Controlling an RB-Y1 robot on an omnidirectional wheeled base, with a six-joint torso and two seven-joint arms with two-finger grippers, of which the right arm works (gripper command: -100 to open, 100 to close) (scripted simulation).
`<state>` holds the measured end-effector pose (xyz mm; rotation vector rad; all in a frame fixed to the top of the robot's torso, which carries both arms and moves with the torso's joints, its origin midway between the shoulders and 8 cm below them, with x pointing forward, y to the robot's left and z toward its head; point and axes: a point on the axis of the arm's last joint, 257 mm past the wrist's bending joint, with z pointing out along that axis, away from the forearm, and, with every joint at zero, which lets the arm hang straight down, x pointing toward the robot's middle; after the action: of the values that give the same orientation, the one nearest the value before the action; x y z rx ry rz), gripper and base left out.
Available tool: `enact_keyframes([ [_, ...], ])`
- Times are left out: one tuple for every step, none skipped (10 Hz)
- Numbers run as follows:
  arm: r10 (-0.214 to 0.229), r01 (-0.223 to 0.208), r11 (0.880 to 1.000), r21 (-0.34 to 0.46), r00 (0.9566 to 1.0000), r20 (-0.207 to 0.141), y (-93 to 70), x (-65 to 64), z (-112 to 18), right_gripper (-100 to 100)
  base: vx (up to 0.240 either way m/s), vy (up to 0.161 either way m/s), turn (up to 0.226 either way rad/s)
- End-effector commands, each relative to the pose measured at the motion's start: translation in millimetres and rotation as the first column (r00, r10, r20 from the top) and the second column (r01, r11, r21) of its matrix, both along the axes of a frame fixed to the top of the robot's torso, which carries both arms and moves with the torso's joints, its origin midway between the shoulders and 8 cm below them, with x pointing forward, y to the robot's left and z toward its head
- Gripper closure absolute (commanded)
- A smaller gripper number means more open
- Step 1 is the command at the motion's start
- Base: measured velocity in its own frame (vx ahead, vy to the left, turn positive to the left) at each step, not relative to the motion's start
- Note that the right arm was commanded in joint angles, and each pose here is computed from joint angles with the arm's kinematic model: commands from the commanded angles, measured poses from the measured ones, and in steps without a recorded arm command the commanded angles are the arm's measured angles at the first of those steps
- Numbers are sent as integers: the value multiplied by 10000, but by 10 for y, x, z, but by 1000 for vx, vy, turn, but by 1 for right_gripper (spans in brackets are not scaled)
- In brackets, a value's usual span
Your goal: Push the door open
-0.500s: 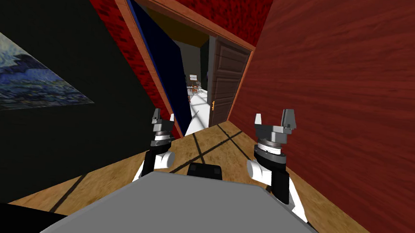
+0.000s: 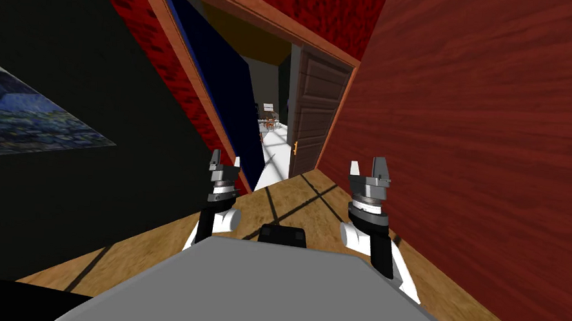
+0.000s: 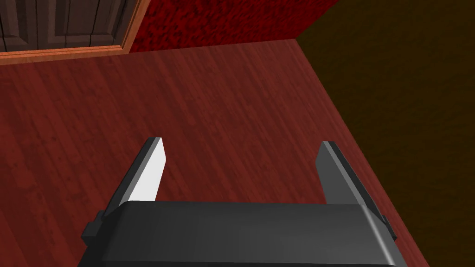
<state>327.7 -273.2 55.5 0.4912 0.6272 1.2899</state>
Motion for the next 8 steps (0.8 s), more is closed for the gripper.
enact_keyframes([
  [-286, 280, 9989, -385, 9995, -156, -10, 22, -108, -100, 225, 2, 64],
  [-466, 449, 9970, -629, 9986, -259, -19, 38, -183, -100, 226, 11, 61],
  [-644, 610, 9943, -876, 9973, -358, -29, 51, -258, -100, 186, -17, 39],
  [-847, 788, 9902, -1156, 9953, -464, -40, 65, -344, -100, 151, -29, 64],
  [-958, 883, 9874, -1310, 9940, -520, -47, 72, -392, -100, 122, -20, 51],
  [-1177, 1063, 9811, -1619, 9911, -625, -60, 83, -487, -100, 149, -4, 57],
  [-1285, 1148, 9774, -1774, 9894, -675, -67, 88, -535, -100, 149, 3, 50],
  [-1498, 1310, 9692, -2086, 9857, -769, -81, 95, -632, -100, 137, -2, 61],
])
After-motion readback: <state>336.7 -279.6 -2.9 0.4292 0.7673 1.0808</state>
